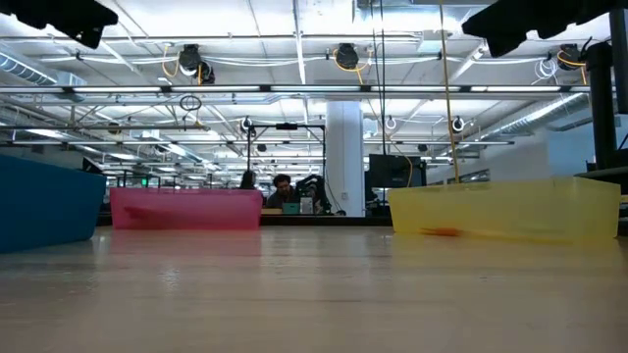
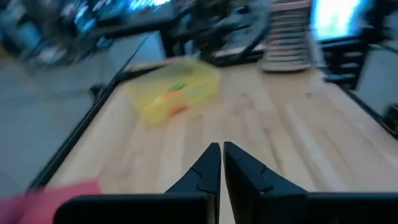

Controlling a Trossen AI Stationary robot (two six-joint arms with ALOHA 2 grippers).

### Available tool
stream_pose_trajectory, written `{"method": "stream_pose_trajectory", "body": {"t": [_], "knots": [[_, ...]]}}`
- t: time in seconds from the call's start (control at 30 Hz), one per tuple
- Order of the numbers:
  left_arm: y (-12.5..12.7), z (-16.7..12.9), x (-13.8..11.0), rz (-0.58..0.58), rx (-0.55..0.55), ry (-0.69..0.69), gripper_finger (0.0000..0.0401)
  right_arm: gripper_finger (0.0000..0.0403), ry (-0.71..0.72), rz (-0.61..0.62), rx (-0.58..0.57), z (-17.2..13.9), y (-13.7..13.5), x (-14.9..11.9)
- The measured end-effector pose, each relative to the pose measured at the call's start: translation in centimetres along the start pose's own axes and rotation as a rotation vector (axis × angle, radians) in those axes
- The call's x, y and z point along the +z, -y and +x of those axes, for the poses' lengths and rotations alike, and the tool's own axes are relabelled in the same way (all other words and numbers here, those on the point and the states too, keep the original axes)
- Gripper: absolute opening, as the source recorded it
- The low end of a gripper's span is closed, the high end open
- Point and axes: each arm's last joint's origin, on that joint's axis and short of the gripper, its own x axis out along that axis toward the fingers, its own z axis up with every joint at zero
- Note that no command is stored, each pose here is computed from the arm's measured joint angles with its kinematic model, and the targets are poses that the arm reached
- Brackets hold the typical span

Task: Pick & Place Kitchen Items
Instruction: Return to Home Position

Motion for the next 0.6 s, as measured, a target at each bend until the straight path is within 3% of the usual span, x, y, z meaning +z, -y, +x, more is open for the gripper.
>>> {"method": "stream_pose_trajectory", "body": {"t": [0.17, 0.33, 0.6], "knots": [[0.9, 0.9, -0.8, 0.170, -0.111, 0.162, 0.0026, 0.0033, 0.026, 0.011, 0.046, -0.5, 0.2, 0.2], [1.4, 1.7, -1.5, 0.274, -0.102, 0.253, 0.0026, 0.0021, 0.045, 0.000, 0.020, -1.1, 0.9, 0.3], [0.9, 2.6, -3.5, 0.193, -0.041, 0.214, 0.0026, 0.0003, 0.071, 0.029, 0.013, -2.4, 1.9, 0.1]]}}
